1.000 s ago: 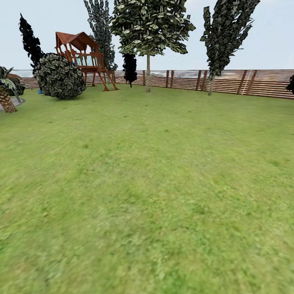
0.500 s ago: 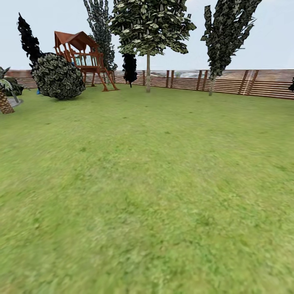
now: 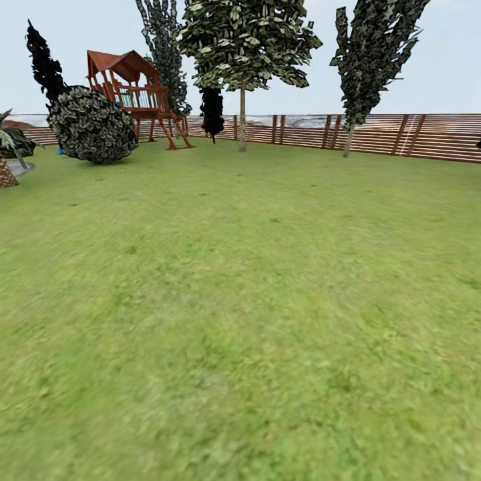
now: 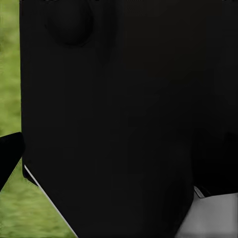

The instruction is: Take the three Easter eggs out of the wicker basket on the lawn in the garden, then place them on the lawn next to a single tree (choose any tree) so that all three eggs are next to the same tree and none are left in the basket.

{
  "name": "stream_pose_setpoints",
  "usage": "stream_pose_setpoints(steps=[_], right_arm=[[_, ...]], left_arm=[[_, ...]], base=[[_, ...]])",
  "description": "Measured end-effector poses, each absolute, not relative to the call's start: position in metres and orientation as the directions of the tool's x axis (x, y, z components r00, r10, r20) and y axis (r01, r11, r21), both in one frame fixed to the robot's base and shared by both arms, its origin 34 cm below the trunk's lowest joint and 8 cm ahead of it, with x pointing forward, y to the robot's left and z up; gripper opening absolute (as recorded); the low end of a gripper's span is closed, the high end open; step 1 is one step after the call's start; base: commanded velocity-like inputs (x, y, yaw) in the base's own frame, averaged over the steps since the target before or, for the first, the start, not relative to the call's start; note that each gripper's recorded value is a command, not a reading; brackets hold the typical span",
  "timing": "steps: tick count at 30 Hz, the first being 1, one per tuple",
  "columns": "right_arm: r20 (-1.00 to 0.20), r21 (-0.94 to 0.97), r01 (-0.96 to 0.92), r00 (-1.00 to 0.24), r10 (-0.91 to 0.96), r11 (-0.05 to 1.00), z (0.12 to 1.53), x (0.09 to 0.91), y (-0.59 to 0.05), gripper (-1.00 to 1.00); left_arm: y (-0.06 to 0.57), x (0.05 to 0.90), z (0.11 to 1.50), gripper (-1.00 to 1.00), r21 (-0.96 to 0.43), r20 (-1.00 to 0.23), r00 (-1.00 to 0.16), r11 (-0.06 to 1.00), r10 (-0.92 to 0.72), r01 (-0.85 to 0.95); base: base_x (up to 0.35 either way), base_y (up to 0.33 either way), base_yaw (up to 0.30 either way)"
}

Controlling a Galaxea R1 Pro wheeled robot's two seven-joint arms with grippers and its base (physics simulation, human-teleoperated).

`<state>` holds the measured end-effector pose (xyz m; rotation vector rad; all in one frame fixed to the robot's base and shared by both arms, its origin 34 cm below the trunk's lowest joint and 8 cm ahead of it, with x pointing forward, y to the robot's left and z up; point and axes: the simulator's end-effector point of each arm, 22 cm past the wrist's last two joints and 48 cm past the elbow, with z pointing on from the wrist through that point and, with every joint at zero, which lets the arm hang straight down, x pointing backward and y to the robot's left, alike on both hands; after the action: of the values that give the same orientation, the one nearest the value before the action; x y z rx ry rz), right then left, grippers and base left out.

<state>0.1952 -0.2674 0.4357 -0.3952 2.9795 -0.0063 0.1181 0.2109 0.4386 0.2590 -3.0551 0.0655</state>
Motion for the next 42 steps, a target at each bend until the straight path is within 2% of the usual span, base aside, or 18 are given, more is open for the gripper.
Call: stream_pose_setpoints(steps=[42], right_arm=[[-0.129,-0.020,-0.259,-0.957,-0.260,0.966,0.4353,0.1936,-0.2672,1.00]], left_arm=[[0.2109,0.1148,0.4388,1.00,-0.035,0.086,-0.982,0.985,-0.166,-0.170]], base=[[0.339,0.000,0.013]])
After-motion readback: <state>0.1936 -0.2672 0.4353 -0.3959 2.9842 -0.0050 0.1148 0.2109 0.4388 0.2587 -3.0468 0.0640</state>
